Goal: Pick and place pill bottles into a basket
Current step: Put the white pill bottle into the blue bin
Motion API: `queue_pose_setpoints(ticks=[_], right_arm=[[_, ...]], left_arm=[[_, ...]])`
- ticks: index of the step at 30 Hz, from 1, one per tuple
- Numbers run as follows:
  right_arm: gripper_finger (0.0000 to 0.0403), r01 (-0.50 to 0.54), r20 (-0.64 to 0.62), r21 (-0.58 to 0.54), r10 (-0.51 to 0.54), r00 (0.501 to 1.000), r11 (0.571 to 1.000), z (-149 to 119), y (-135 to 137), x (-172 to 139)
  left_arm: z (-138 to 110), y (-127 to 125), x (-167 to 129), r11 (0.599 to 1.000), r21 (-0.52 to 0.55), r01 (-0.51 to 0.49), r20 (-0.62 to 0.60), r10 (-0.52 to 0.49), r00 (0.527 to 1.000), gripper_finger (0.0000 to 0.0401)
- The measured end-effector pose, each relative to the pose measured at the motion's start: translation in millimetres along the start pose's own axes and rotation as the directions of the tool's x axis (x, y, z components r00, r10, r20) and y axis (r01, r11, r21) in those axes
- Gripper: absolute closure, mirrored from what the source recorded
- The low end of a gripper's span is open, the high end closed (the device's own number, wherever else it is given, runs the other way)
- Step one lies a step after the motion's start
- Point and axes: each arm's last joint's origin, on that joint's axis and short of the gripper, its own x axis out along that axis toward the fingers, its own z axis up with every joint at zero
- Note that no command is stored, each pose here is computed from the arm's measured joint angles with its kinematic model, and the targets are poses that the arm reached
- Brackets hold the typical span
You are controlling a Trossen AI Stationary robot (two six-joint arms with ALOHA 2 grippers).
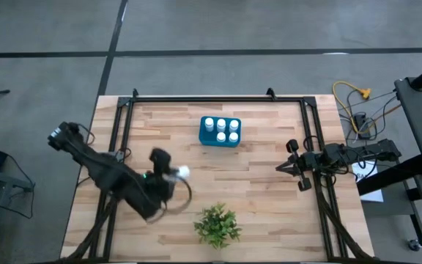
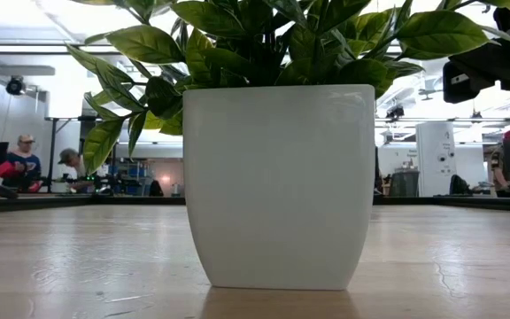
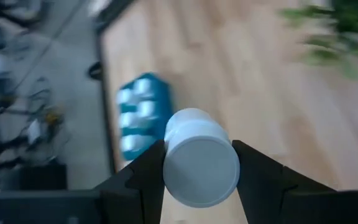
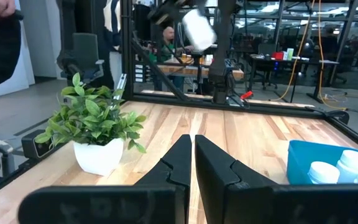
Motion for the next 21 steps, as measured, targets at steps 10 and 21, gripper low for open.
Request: queue_pose_setpoints(ticks=[10, 21], right_arm=[[0.0390, 0.000, 0.000, -0.001, 0.000, 1.000, 1.000, 0, 0, 0], [0.0390, 0.000, 0.000, 0.000, 0.000, 1.000, 1.000, 0, 0, 0]], left_arm=[[-28, 84, 2, 0.974, -0.212, -0.079, 0.003, 0.082, 0.997, 0.0257], [-48, 145, 47, 0.963, -0.264, 0.049, -0.005, -0.052, 0.999, 0.0257]])
